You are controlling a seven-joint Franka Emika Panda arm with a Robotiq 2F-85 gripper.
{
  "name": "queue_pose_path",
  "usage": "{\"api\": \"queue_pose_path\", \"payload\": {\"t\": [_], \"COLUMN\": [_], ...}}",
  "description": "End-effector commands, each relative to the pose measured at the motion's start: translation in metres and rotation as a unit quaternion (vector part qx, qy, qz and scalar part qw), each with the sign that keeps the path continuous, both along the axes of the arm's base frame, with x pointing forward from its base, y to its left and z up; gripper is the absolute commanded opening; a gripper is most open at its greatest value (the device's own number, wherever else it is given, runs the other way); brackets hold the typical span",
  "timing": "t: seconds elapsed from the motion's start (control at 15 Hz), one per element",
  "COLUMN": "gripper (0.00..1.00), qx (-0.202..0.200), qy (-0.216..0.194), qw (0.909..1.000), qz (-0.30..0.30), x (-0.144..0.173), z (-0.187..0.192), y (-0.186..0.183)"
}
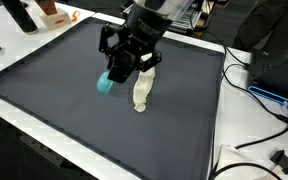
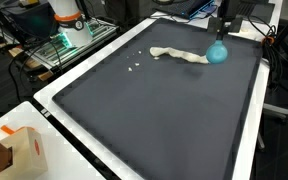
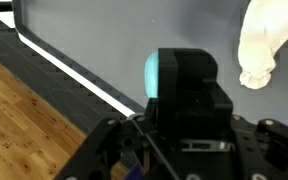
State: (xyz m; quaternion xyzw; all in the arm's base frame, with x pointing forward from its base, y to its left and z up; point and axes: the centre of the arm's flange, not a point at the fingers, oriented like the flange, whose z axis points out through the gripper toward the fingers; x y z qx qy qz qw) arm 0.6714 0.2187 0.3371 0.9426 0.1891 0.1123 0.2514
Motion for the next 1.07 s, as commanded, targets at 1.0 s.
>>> {"api": "queue_pose_path", "payload": {"t": [1.0], "gripper": [0.25], "qx": [0.355], "qy": [0.057], "qw": [0.9277], "qz": [0.100], "x": [-0.053], "z": [0.008], "y": [-0.080]}}
